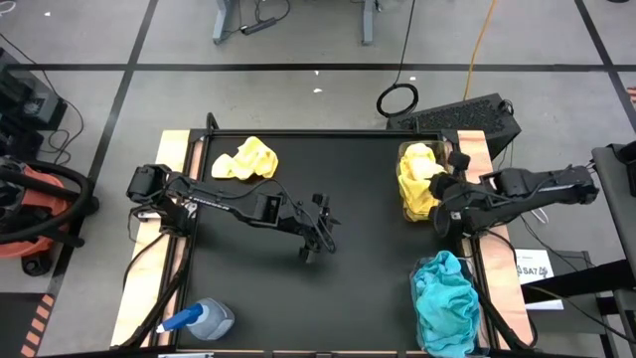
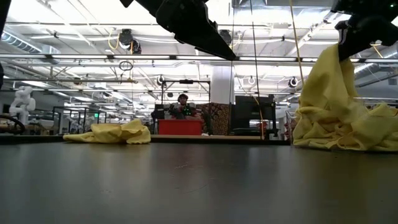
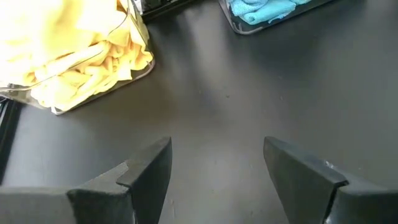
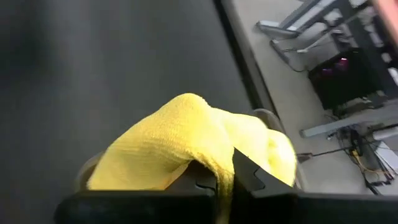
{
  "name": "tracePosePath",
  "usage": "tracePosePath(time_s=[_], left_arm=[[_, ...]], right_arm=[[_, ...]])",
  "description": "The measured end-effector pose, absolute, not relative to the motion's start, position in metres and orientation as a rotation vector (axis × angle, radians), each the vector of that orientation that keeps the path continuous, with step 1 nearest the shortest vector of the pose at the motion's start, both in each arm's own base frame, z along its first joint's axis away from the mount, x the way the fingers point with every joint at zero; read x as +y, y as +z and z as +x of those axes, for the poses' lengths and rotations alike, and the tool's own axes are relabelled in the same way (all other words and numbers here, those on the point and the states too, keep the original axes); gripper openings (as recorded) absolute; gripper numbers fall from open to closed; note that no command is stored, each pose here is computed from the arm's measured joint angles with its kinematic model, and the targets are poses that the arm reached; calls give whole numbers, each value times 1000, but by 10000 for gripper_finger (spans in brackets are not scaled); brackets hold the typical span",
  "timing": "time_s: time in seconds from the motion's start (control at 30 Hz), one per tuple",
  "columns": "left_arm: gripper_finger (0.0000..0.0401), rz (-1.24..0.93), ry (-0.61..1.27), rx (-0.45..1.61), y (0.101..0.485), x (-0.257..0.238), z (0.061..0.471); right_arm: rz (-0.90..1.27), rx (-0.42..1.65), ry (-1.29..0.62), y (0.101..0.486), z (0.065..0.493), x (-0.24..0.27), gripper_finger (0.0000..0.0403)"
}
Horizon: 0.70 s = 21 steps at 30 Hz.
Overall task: Sort microfiber towel by color & place in baskets
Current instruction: Put the yellow towel into the top transparent bin
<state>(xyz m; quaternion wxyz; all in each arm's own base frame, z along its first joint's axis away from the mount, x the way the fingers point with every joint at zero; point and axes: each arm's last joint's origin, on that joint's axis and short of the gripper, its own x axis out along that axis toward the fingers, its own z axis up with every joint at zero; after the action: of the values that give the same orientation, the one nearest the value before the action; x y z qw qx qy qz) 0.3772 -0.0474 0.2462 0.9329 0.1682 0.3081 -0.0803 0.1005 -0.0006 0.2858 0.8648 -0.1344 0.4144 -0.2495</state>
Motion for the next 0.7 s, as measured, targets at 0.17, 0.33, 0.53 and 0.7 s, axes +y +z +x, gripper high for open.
tracePosePath(time_s=[0.17,0.33,0.53,0.7], left_arm=[[259,344,-164,630,246,-47,377],[259,345,-164,631,246,-47,377],[259,344,-164,630,246,-47,377],[259,344,-164,630,246,-47,377]], right_arm=[[-271,926,-482,281,109,1,0],[-271,943,-495,280,112,-1,0],[-267,955,-510,279,113,-2,0],[-239,994,-495,276,119,-3,0]])
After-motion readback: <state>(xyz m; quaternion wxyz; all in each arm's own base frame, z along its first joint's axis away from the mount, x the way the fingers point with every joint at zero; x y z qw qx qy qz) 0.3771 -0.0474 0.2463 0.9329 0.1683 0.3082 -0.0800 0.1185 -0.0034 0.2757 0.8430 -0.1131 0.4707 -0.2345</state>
